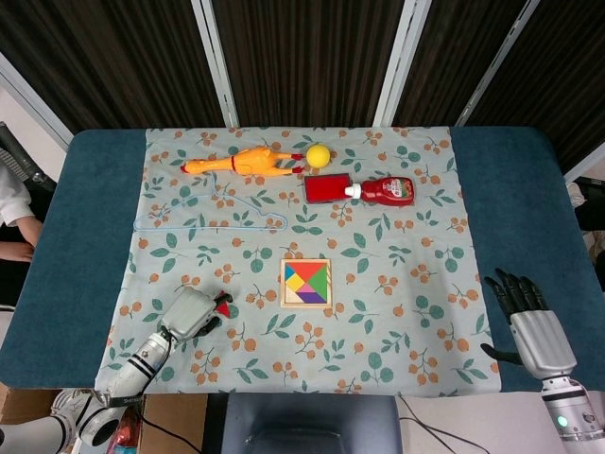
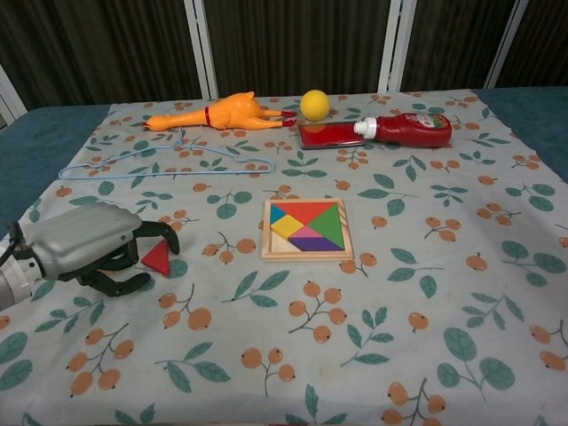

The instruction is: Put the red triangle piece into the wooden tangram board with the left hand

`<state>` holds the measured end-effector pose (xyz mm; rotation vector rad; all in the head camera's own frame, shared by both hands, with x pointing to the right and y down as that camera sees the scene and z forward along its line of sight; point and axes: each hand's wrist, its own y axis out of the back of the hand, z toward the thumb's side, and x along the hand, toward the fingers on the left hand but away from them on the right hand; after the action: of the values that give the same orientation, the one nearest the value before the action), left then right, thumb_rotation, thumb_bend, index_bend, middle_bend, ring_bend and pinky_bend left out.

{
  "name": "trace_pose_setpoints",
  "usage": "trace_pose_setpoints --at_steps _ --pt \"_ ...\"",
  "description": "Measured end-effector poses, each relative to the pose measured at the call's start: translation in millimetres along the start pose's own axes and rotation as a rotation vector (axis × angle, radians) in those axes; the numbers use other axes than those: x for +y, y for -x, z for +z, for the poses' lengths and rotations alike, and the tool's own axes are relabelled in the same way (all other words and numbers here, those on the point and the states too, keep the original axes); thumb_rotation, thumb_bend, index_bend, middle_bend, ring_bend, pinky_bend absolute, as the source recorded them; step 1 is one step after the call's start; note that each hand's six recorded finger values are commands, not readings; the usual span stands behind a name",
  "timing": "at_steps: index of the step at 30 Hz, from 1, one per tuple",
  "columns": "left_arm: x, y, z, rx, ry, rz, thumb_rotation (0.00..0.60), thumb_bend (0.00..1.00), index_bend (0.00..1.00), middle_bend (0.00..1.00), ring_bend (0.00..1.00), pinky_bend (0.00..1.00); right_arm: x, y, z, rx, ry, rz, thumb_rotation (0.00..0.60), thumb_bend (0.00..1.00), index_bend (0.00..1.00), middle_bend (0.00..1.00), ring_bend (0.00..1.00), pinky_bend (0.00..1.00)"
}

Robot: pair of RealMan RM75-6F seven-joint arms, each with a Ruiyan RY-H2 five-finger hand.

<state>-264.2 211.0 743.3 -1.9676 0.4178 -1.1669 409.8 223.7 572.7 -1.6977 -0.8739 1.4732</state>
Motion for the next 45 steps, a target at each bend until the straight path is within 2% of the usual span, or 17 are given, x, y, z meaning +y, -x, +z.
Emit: trace_pose_setpoints --at_steps 7,13,15,22,30,36,45 --pt "-1 -3 -4 0.014 0.006 0.003 0.6 0.42 0.41 1.0 1.0 1.0 0 0 0 -0.003 -0.002 0.002 0.6 0.2 0.0 0.0 0.0 0.0" --pt "-1 -4 -7 0.022 0.016 0.008 0.6 0.41 0.61 1.0 1.0 1.0 -2 1 1 -0.002 -0.006 0.006 0.6 0.2 0.0 0.0 0.0 0.0" --pt "-1 -4 -8 0.023 0.021 0.009 0.6 0.41 0.65 1.0 1.0 1.0 -2 1 1 -0.002 -0.008 0.008 0.6 0.2 0.0 0.0 0.0 0.0" --pt "7 -4 -6 0.028 0.05 0.045 0.6 0.42 0.68 1.0 1.0 1.0 -3 1 2 0.0 -0.011 0.011 0.6 0.2 0.0 0.0 0.0 0.0" --pt "23 -9 7 0.045 0.128 0.09 0.6 0.41 0.68 1.0 1.0 1.0 -4 1 4 0.011 -0.012 0.018 0.6 0.2 0.0 0.0 0.0 0.0" --pt "32 -19 20 0.085 0.169 0.09 0.6 0.42 0.68 1.0 1.0 1.0 -6 1 6 0.023 -0.015 0.029 0.6 0.2 0.0 0.0 0.0 0.0" --pt "36 -35 47 0.143 0.244 0.044 0.6 0.41 0.67 1.0 1.0 1.0 0 -1 3 0.023 0.011 0.015 0.6 0.2 0.0 0.0 0.0 0.0"
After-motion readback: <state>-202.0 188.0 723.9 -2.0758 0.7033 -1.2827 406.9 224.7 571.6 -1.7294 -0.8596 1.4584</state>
